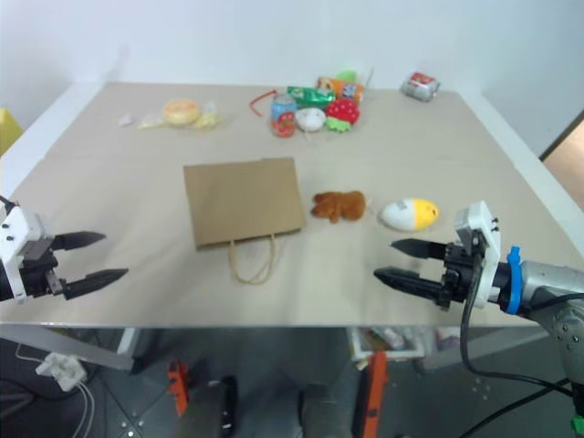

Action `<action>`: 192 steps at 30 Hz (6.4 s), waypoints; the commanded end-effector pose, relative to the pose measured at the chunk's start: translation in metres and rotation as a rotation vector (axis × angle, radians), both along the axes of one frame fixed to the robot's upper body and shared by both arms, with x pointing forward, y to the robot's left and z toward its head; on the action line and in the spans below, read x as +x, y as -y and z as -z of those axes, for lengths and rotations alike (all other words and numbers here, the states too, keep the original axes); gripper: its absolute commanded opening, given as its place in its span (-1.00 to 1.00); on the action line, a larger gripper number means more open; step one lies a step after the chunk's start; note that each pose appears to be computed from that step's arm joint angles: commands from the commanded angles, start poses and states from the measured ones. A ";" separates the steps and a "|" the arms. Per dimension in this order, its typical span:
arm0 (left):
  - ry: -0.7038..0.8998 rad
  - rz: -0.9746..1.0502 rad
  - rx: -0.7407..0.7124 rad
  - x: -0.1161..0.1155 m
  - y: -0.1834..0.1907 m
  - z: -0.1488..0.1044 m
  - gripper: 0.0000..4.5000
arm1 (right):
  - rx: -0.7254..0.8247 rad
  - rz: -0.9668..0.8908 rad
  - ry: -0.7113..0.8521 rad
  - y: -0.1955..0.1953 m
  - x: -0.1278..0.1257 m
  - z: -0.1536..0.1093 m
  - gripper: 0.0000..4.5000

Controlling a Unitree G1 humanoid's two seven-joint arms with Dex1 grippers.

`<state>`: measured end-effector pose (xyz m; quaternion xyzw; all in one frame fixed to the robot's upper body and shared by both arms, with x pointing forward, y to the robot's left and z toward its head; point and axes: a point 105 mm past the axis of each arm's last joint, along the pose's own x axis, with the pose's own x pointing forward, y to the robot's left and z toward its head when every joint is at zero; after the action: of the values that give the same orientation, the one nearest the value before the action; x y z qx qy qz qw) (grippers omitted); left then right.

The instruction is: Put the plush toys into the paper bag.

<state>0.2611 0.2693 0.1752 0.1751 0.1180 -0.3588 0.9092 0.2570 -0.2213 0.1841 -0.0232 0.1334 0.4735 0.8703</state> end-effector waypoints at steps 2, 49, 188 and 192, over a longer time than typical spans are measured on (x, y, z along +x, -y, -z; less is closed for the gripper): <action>0.112 0.190 0.098 0.007 0.031 -0.003 1.00 | -0.028 0.009 0.042 -0.003 0.002 -0.003 0.94; 0.677 0.950 0.335 0.072 0.192 0.005 0.17 | 0.012 -0.142 0.099 -0.073 -0.017 0.008 1.00; 1.038 0.447 -0.278 0.043 0.205 -0.088 -1.00 | 0.112 0.087 0.199 -0.090 0.054 -0.022 -0.97; 1.032 0.479 -0.252 0.039 0.208 -0.080 -1.00 | 0.154 0.313 0.299 -0.036 0.074 -0.055 -0.97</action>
<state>0.3105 0.0645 0.2560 0.2195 -0.4114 -0.4226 0.7772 0.3167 -0.1329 0.1912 -0.0033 0.0536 0.4281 0.9022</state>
